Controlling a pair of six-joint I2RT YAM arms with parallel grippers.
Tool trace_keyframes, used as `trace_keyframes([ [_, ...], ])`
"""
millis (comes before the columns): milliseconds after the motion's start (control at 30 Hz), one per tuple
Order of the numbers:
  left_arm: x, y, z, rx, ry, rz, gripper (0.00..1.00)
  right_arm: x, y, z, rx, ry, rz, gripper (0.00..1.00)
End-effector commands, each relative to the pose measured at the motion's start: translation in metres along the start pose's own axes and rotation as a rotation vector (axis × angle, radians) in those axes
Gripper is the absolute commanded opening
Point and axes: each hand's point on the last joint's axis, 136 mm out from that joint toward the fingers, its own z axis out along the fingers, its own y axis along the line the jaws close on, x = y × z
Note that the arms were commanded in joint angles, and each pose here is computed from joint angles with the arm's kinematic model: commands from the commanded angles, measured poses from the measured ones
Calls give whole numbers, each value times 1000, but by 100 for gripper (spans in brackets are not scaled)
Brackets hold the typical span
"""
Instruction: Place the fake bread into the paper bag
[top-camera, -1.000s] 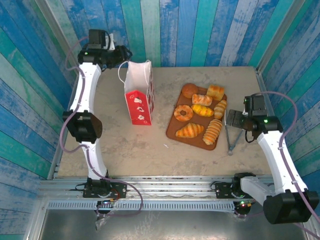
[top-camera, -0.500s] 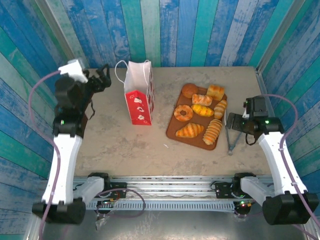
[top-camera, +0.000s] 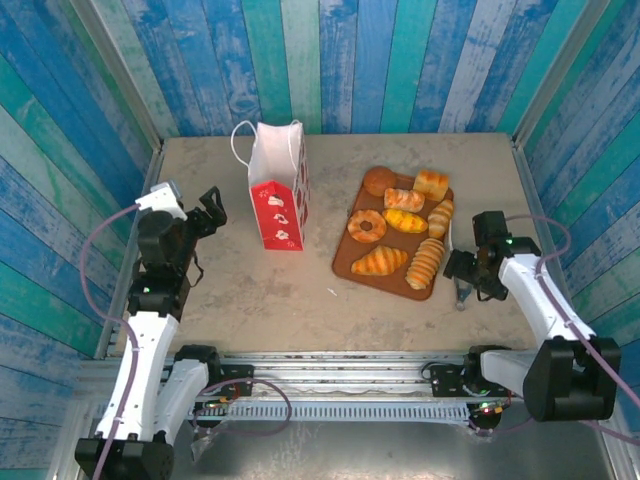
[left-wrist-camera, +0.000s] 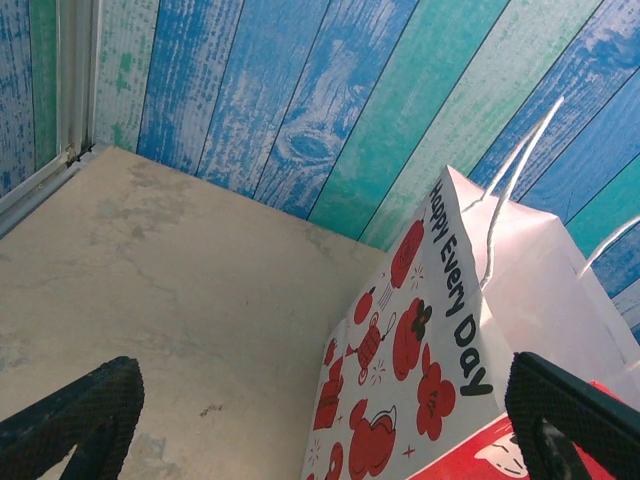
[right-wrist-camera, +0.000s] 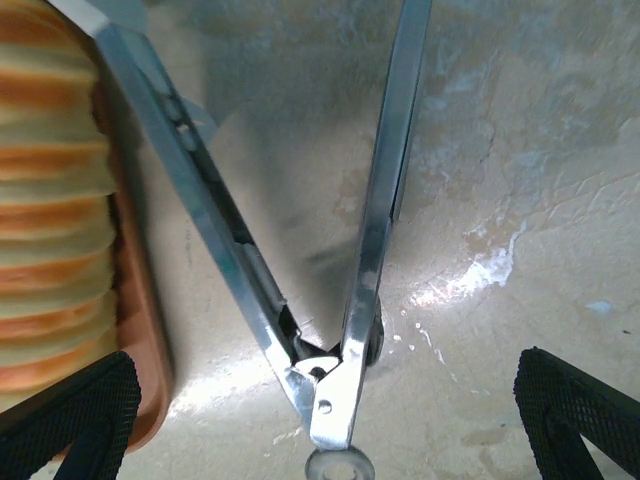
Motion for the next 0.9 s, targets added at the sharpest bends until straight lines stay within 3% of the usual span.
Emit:
trace_keyframes([
  [0,-15,-4,0,11,-53,9,97,-3,-2,15,22,-1,38,100],
  [467,-12,-3,10,5,-35,12,96,-29,6,49,9,19,53,100],
  [867,-14,-4,18,-1,-24,11,97,-33,8,57,-27,31,49,86],
])
